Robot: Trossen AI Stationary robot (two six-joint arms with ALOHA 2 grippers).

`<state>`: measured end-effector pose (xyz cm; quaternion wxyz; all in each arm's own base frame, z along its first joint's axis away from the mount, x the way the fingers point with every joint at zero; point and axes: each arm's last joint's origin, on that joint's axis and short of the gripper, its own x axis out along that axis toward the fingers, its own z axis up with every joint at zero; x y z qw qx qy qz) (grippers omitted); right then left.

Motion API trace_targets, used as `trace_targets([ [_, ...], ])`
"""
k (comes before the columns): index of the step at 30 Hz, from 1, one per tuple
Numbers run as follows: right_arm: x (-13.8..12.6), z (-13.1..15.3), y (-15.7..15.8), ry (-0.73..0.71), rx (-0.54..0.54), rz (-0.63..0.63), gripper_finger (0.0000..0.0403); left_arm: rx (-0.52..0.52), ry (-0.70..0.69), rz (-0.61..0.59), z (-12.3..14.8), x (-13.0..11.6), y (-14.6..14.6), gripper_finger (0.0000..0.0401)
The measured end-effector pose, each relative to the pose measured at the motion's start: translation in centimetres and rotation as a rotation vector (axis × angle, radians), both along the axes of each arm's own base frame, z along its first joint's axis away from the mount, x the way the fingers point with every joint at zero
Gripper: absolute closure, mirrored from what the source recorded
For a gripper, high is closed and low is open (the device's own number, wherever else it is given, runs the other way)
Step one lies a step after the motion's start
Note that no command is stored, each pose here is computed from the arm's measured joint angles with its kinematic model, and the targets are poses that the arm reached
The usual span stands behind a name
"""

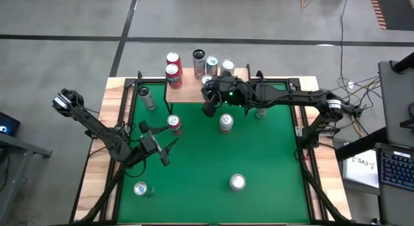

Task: Place canned beverage on shelf
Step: Put the right blue soda can on the shelf aligned with other blue soda cans

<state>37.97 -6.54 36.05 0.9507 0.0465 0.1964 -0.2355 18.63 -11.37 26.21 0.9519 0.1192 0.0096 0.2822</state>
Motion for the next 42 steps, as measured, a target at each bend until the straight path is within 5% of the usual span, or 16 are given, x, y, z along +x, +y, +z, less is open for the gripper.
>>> trace_targets([
  [19, 0.1, -1.8, -0.8, 0.139, -0.099, -0.214, 0.0394, 0.058, 0.037, 0.012, 0.1, -0.1, 0.1, 0.0178],
  [34, -1.6, -0.5, -0.5, 0.209, -0.168, -0.197, 0.0394, 0.038, 0.023, 0.01, 0.1, -0.1, 0.1, 0.0178],
  [42, -1.9, 0.4, -0.1, 0.13, -0.045, -0.1, 0.0394, 0.034, 0.021, 0.01, 0.1, 0.0, 0.1, 0.0178],
])
